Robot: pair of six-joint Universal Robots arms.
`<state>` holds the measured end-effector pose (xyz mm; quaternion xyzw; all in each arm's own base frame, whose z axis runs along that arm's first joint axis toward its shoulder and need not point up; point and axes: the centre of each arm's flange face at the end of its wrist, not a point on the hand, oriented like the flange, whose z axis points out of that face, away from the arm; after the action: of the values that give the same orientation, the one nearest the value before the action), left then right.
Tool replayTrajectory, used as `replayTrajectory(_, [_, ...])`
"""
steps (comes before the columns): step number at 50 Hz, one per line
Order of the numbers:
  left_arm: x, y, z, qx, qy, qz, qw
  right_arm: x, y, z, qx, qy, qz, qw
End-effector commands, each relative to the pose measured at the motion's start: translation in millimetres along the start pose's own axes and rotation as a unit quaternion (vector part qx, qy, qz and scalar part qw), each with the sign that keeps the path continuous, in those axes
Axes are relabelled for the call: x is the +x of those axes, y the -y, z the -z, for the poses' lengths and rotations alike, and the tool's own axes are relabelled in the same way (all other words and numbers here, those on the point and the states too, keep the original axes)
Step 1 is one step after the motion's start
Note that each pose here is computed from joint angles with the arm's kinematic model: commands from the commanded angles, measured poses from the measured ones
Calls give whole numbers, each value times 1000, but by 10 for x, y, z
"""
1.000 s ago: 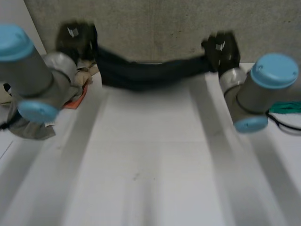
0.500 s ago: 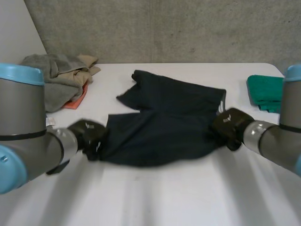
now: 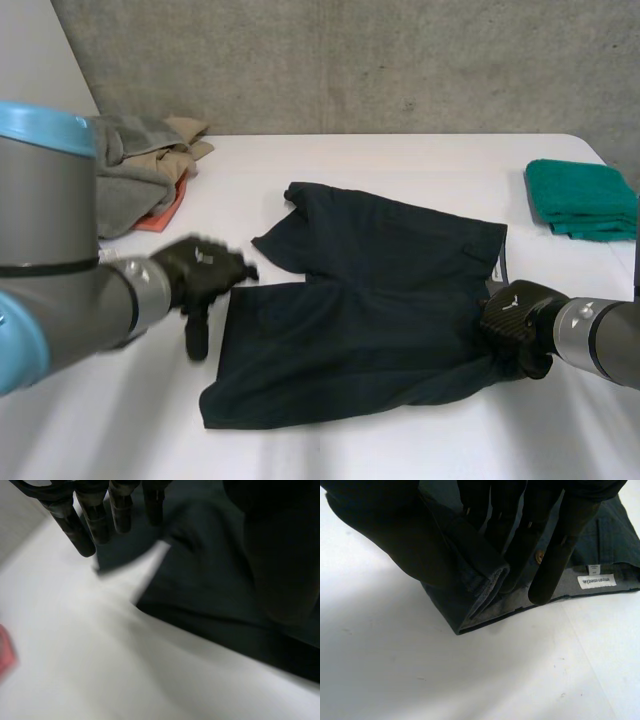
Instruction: Fold the laundry.
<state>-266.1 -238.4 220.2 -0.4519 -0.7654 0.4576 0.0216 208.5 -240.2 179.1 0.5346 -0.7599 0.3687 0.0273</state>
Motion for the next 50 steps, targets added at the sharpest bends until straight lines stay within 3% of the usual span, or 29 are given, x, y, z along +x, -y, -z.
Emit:
replayTrajectory(1, [-397, 275, -602, 114, 54, -2, 992, -37, 2, -47, 12, -10, -7, 1000])
replayTrajectory(10, [-475, 269, -1259, 125, 11, 2, 992, -74, -4, -108, 12, -20, -5, 1000])
replayTrajectory(15, [-387, 276, -1525, 145, 1, -39, 989, -71, -22, -142, 7, -27, -15, 999])
replayTrajectory(23, [-187, 269, -1661, 151, -5, -97, 984, -62, -34, -174, 9, -33, -24, 999])
replayTrajectory(35, [-149, 204, -1762, 129, 27, -140, 981, -63, -27, -182, 14, -36, -24, 999])
replayTrajectory(50, [-24, 43, -1885, 104, 16, -152, 983, -40, -55, -187, 12, -40, -26, 999])
